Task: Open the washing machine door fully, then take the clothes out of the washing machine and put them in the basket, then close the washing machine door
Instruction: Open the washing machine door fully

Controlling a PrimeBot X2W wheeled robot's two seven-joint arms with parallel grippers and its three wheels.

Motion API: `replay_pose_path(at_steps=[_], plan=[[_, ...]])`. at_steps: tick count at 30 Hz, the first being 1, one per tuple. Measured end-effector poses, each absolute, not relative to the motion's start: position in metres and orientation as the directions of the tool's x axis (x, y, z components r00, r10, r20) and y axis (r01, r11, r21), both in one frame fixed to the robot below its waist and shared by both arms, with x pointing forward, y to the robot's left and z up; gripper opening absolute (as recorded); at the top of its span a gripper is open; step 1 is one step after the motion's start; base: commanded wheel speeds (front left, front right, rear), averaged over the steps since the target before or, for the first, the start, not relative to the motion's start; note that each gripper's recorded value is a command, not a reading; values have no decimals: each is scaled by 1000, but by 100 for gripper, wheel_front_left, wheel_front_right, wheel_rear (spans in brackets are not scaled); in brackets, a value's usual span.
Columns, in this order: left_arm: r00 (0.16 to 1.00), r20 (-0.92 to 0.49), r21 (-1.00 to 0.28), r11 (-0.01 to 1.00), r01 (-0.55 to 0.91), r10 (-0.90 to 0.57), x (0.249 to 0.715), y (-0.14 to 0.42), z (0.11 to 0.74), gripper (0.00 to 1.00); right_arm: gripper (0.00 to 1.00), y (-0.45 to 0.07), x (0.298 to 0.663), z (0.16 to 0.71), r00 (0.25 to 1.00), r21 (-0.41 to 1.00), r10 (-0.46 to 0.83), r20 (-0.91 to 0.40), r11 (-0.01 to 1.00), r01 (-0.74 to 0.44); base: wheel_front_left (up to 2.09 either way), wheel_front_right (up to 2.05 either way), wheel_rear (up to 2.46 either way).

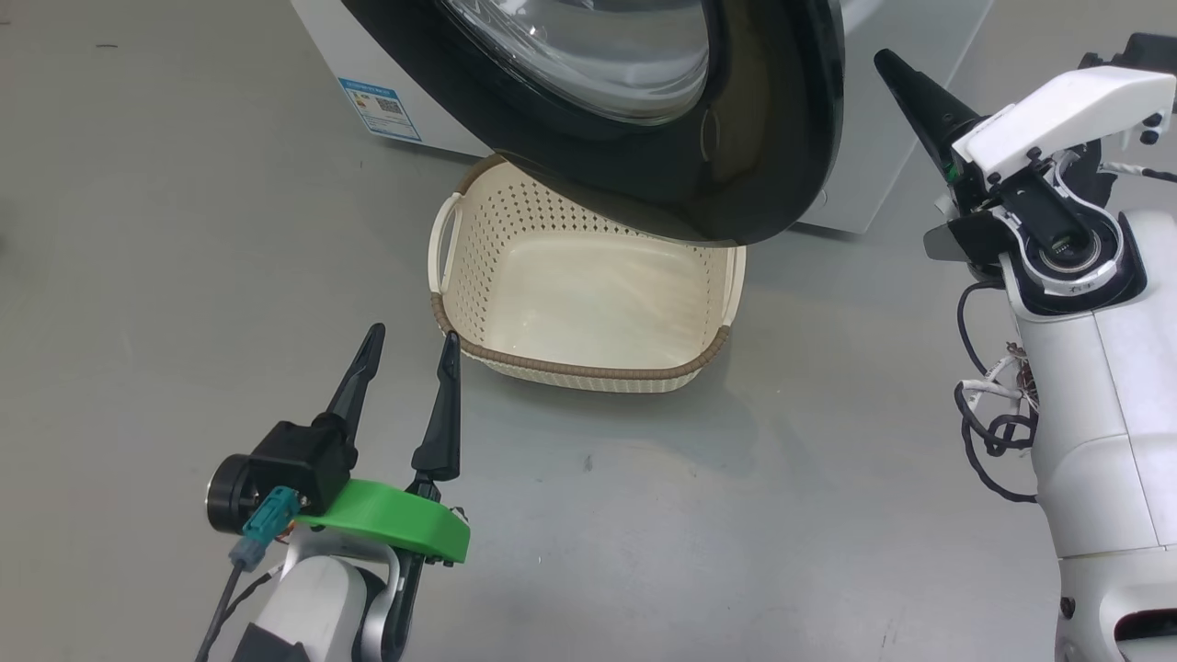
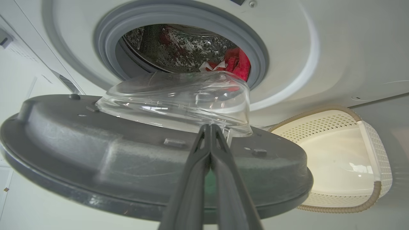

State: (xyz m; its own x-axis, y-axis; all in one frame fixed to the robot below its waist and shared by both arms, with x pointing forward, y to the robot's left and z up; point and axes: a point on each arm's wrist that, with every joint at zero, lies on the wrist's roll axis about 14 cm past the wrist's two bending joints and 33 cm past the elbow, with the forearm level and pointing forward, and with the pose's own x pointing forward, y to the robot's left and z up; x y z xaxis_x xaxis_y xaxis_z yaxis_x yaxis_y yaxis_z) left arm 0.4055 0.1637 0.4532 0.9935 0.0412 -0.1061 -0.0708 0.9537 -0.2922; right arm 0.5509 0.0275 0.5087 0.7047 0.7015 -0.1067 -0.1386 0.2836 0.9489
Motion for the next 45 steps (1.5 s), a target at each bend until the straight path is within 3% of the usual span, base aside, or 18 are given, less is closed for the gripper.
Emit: replay_pose_path(at_steps=[25,45], plan=[[993,-101,-285,955,-80,53,402,168,456,100,0,57,535,515,496,988,856,-146,155,22,0,0,0],[995,-69,-283,955,-88,72,395,174,470,100,0,92,483,513,282,987,947,-152,130,95,0,0,0]])
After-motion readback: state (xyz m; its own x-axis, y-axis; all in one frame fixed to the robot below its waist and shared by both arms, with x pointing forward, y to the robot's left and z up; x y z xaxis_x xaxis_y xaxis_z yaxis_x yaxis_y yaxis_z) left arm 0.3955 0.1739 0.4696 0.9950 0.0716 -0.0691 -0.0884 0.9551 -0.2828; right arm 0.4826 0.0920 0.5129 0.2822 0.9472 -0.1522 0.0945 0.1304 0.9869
